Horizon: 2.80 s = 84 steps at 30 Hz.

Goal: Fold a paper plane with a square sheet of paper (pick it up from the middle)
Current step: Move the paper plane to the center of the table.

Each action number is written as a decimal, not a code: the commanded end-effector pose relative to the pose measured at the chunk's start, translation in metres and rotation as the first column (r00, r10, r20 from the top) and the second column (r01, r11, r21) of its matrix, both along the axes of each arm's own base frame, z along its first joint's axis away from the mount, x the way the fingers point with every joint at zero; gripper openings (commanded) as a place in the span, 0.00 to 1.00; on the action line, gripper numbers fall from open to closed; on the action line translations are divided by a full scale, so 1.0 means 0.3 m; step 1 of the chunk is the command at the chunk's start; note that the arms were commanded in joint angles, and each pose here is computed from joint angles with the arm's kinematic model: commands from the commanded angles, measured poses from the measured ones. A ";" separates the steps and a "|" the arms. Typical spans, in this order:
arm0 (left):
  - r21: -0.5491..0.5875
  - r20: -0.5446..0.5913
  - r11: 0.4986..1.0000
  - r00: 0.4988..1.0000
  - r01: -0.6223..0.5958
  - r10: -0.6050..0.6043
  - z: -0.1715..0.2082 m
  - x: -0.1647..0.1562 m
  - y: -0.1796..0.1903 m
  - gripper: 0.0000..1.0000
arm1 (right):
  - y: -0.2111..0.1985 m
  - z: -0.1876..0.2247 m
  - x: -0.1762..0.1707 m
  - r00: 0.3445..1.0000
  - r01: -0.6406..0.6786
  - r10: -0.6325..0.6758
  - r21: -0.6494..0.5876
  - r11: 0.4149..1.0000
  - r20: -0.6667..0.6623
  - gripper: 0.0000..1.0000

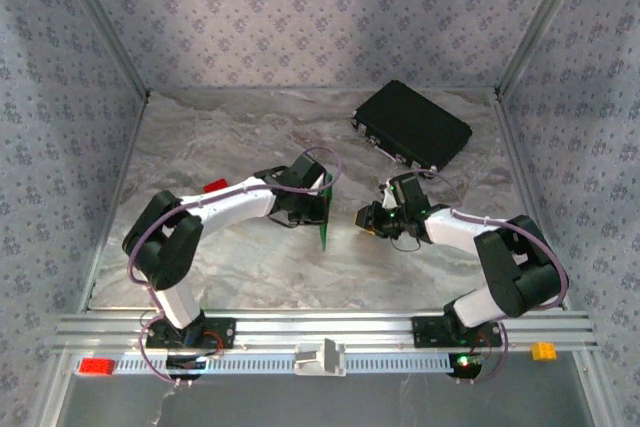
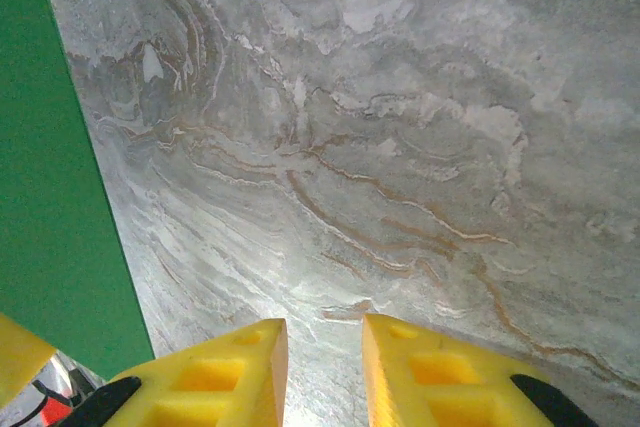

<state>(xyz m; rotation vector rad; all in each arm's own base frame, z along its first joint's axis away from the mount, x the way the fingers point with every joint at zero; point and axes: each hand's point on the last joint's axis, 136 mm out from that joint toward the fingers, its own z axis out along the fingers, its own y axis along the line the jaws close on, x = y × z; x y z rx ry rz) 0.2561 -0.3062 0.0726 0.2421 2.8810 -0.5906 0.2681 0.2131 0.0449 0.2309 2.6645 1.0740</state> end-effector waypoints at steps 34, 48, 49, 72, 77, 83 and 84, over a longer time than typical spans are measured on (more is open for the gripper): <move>0.230 -0.107 0.970 0.993 0.075 -0.052 -0.153 -0.061 0.062 0.14 | 0.004 -0.017 -0.019 1.000 -0.007 0.007 -0.027 1.000 -0.018 0.28; 0.290 -0.104 0.954 0.993 0.075 -0.046 -0.202 -0.065 0.083 0.18 | 0.003 -0.021 -0.019 1.000 -0.005 0.004 -0.027 1.000 -0.019 0.28; 0.299 -0.102 0.951 0.994 0.075 -0.046 -0.207 -0.068 0.086 0.19 | 0.004 -0.020 -0.018 1.000 -0.005 0.004 -0.027 1.000 -0.017 0.28; 0.389 -0.104 0.921 0.993 -0.015 0.060 -0.261 -0.092 0.087 0.29 | -0.001 -0.005 -0.017 1.000 -0.001 0.001 -0.024 1.000 -0.007 0.28; 0.393 -0.084 0.918 0.992 -0.055 0.095 -0.243 -0.075 0.084 0.30 | -0.003 -0.001 -0.014 1.000 0.000 0.000 -0.022 1.000 -0.004 0.28; 0.383 -0.074 0.919 0.989 -0.093 0.131 -0.236 -0.062 0.070 0.31 | -0.003 -0.003 -0.017 1.000 -0.002 0.002 -0.023 1.000 -0.007 0.28; 0.387 -0.074 0.917 0.988 -0.097 0.135 -0.238 -0.062 0.071 0.31 | -0.004 -0.003 -0.016 1.000 0.000 0.000 -0.023 1.000 -0.006 0.28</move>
